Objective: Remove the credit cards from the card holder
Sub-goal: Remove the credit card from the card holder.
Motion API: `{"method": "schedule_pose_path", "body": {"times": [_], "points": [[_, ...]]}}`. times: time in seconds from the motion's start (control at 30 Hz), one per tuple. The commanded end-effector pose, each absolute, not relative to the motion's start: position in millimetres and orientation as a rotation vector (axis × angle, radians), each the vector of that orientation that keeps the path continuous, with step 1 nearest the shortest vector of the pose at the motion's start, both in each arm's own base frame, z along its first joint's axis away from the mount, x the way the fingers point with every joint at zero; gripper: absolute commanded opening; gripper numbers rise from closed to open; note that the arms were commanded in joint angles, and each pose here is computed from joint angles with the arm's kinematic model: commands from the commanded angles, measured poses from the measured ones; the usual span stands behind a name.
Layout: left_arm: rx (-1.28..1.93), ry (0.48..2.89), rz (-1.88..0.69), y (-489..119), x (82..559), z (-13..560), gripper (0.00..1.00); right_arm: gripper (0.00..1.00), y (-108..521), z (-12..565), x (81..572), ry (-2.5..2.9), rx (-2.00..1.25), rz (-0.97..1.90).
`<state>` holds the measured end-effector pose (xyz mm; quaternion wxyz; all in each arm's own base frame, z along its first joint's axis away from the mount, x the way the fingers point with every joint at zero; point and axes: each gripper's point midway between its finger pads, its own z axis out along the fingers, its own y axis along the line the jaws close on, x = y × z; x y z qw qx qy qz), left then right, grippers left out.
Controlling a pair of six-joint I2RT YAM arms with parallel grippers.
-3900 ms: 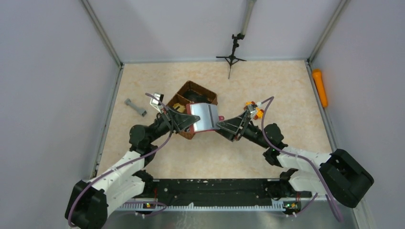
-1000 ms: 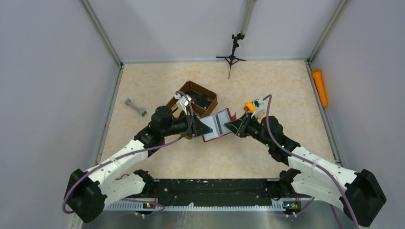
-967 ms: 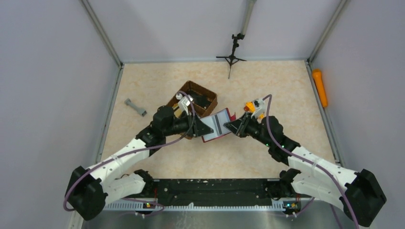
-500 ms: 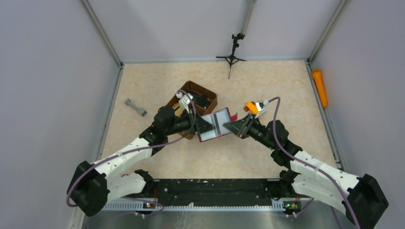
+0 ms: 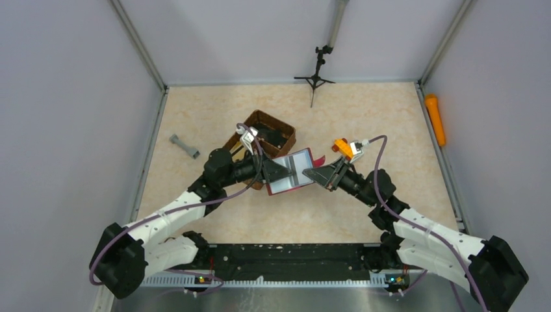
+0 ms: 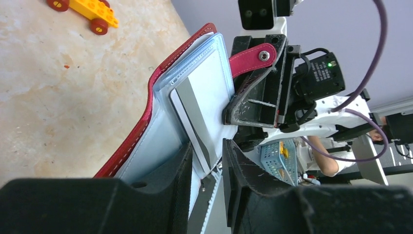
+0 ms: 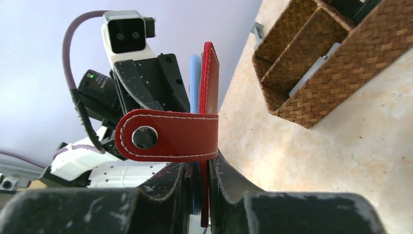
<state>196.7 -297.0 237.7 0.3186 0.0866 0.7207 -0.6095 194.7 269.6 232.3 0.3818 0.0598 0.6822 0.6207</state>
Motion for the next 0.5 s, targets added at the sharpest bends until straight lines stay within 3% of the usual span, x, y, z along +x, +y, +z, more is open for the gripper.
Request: {"method": "schedule_pose_path", "body": {"times": [0.0,0.47], "points": [[0.200,1.804,-1.627,-290.5,196.9,256.3,0.33,0.02,272.2,279.4,177.1,1.561,0.083,1.755],[0.230,1.747,-1.820,-298.4,183.8,269.8,0.31,0.00,273.8,288.4,167.4,1.502,0.061,1.855]]}}
